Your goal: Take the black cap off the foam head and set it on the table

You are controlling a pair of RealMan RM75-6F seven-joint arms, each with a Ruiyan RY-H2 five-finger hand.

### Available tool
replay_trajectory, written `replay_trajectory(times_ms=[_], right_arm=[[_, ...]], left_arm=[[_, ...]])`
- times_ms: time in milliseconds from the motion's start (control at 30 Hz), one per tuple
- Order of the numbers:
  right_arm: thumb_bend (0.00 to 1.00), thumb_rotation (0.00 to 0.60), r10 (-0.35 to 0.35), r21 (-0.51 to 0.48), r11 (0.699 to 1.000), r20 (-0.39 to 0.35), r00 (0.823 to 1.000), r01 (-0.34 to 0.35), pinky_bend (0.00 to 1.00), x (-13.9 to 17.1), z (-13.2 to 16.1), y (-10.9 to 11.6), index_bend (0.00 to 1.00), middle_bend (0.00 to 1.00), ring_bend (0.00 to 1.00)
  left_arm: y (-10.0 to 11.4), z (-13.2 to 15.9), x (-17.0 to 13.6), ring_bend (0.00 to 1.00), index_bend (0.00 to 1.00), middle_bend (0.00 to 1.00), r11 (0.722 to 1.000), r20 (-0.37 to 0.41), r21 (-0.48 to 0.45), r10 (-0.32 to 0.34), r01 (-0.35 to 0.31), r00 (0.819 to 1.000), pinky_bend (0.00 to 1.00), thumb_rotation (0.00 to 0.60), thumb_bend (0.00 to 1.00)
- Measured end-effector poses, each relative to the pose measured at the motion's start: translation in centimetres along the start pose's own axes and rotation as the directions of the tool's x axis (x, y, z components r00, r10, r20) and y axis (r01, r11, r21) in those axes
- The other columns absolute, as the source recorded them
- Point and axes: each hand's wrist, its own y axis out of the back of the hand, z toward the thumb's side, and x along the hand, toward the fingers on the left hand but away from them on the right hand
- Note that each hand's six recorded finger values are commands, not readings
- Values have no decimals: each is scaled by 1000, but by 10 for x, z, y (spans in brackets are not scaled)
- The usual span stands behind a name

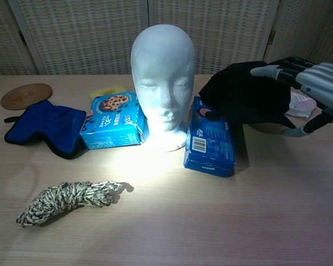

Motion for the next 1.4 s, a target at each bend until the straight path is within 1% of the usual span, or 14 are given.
replay_trajectory(times_ms=[133,333,467,567,633,700,800,900,1000,1067,1167,1233,1300,1400], right_arm=[[0,600,77,48,996,33,996,-79,0,12,-7,-8,0,0,0],[0,600,150,90,984,61,987,-155,0,17,-9,-17,0,0,0],[0,600,169,121,977,55,984,-175,0,17,-7,-18,0,0,0],[0,600,198,123,971,50,979,-202,0,18,-5,-22,0,0,0],[0,600,199,124,971,43,979,-203,0,17,-1,-21,0,0,0],[0,600,183,128,974,35,982,-186,0,16,1,-18,0,0,0],[0,600,134,123,983,23,991,-135,0,14,3,-6,0,0,0],[0,600,66,115,991,29,997,-69,0,15,2,11,0,0,0],[0,600,-7,110,994,56,998,1,0,20,-1,29,0,0,0],[0,600,-52,105,994,83,995,43,0,26,-4,42,0,0,0],[0,600,-97,103,991,129,987,84,17,36,-10,57,0,14,4],[0,600,-111,113,989,165,980,93,66,46,-16,67,15,59,31],[0,600,-118,130,987,202,972,92,98,56,-23,75,73,107,67],[0,600,-119,144,986,265,957,83,142,74,-32,85,124,136,89]], left_arm=[[1,2,0,69,122,51,1000,7,1,-1,1,1000,15,600,203],[2,2,-1,69,122,51,1000,8,3,1,-1,1000,15,600,202],[2,2,-1,69,122,51,1000,4,7,-2,2,1000,15,600,203],[2,2,0,69,122,51,1000,2,7,-6,6,1000,15,600,203],[2,3,0,69,122,51,1000,7,7,-6,6,1000,15,600,203],[2,4,1,69,122,51,1000,11,6,-5,5,1000,15,600,202],[3,3,1,69,122,51,1000,9,7,2,-2,1000,15,600,203],[3,1,2,69,122,51,1000,4,5,7,-7,1000,15,600,203],[3,0,3,69,122,51,1000,0,2,8,-8,1000,15,600,203],[2,0,4,69,122,51,1000,1,3,10,-10,1000,15,600,203],[1,0,7,68,122,51,1000,3,3,12,-12,1000,15,600,203],[1,0,9,69,122,51,1000,4,2,15,-15,1000,15,600,203],[1,1,10,69,122,51,1000,6,1,17,-17,1000,15,600,203],[1,1,12,69,122,51,1000,9,0,21,-21,1000,15,600,203]])
